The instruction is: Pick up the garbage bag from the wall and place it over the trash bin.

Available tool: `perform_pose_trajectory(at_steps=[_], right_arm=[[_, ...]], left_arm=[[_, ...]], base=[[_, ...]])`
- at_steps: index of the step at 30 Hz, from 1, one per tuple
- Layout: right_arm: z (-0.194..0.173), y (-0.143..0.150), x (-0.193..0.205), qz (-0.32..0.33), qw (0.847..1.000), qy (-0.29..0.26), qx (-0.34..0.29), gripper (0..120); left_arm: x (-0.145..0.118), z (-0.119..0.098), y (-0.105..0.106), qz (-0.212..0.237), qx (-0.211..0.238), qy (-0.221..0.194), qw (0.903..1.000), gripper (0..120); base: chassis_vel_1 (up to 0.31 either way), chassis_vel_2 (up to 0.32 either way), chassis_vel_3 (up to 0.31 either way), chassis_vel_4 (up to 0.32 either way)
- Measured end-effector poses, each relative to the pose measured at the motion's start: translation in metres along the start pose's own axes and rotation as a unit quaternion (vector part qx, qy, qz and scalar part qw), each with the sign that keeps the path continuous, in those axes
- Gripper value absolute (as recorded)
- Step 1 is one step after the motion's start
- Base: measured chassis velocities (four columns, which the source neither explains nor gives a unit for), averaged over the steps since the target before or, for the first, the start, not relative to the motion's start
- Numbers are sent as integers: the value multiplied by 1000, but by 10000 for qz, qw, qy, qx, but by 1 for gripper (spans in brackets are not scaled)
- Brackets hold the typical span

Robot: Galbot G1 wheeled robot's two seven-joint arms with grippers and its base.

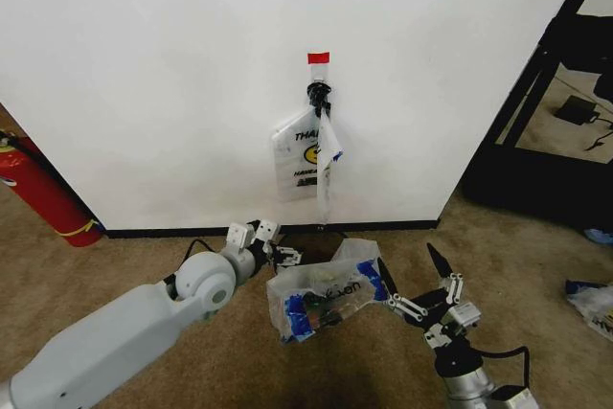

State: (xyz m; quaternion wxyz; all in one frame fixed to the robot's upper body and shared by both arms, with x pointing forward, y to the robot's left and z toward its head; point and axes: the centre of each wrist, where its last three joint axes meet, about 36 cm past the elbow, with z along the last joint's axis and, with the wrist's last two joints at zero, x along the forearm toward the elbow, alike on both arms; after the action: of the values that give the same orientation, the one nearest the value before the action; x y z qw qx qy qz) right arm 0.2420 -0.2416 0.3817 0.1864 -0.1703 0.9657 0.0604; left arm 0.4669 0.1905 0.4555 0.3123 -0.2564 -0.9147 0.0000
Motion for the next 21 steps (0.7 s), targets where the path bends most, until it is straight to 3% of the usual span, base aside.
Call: perform_pose_trajectory(at_steps=[5, 11, 16, 21], right_arm=[[-1, 1, 0, 81, 10000, 18, 19, 100], [-2, 2, 0, 166, 9999, 30, 39, 100], [-1, 4, -3, 206, 9998, 27, 42, 100], [-1, 3, -5, 239, 9997, 45, 49, 100]], left_arm=[[-27, -3, 15, -114, 261, 313, 9991, 99], [-39, -7, 22, -131, 316, 707, 9969, 92], [-42, -9, 22, -103, 221, 1060, 9941, 69], [-43, -7, 23, -119, 241, 1170, 9928, 54]], base=[[0, 0, 0, 0], [0, 0, 0, 0], [0, 0, 0, 0], [0, 0, 0, 0]])
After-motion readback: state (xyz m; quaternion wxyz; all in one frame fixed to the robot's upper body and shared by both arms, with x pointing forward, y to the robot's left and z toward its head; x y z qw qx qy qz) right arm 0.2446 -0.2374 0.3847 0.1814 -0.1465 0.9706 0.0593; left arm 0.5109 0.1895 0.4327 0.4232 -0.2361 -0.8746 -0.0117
